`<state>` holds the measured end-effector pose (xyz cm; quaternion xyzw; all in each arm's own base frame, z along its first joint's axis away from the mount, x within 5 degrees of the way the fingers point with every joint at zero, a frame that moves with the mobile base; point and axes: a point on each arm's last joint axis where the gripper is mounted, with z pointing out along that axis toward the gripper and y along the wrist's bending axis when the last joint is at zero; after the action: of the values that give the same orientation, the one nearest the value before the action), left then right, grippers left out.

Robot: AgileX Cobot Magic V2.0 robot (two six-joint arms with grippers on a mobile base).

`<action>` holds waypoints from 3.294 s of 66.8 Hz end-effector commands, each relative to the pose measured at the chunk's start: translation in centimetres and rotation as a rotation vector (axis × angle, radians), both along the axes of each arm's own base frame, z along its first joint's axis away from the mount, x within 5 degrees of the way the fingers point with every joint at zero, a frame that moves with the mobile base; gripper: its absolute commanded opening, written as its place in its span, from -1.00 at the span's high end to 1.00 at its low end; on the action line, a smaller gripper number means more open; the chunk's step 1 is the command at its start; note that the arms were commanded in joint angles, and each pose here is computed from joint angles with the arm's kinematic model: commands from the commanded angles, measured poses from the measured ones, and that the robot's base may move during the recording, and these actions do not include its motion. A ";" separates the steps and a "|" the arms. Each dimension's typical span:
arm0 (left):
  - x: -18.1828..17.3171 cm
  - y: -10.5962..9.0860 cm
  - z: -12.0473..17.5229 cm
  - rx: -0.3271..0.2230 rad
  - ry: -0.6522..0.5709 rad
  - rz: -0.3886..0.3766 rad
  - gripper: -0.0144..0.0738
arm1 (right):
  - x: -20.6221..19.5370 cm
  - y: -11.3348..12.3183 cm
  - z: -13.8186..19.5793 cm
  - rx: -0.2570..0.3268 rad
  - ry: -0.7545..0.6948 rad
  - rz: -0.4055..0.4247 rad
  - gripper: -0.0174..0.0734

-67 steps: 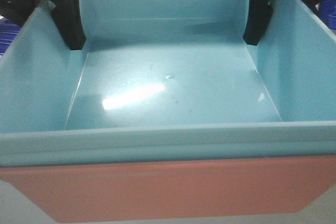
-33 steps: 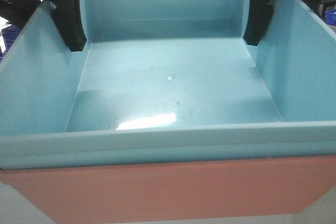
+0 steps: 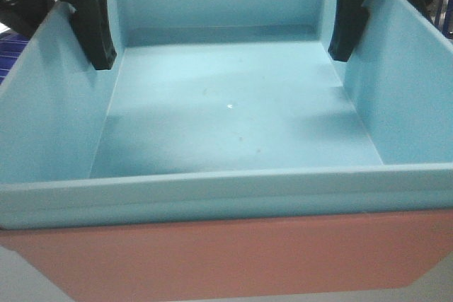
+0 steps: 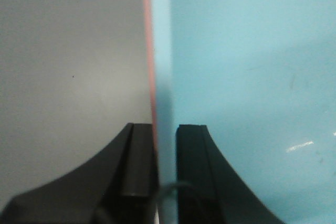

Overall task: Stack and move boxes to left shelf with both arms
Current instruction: 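Keep gripping the bin rims with both grippers as the base approaches the shelf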

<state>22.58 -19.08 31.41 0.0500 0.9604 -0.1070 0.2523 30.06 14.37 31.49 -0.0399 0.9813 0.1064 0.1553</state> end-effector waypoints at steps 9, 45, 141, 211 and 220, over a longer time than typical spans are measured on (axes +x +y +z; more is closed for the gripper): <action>-0.2 0.0 2.8 -0.092 -0.107 -0.019 0.68 | -0.4 -0.4 2.8 0.046 -0.122 -0.004 0.49; -0.2 0.0 2.8 -0.092 -0.107 -0.019 0.68 | -0.4 -0.4 2.8 0.046 -0.122 -0.004 0.49; -0.2 0.0 2.8 -0.091 -0.109 -0.020 0.68 | -0.3 -0.5 2.8 0.045 -0.122 -0.007 0.49; -0.2 0.0 2.8 -0.091 -0.109 -0.020 0.68 | -0.3 -0.5 2.8 0.045 -0.122 -0.007 0.49; -0.2 0.0 2.8 -0.091 -0.109 -0.020 0.68 | -0.3 -0.5 2.8 0.045 -0.122 -0.007 0.49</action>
<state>22.67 -19.18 31.37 0.0505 0.9595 -0.1094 0.2546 30.11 14.31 31.49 -0.0391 0.9811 0.1059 0.1570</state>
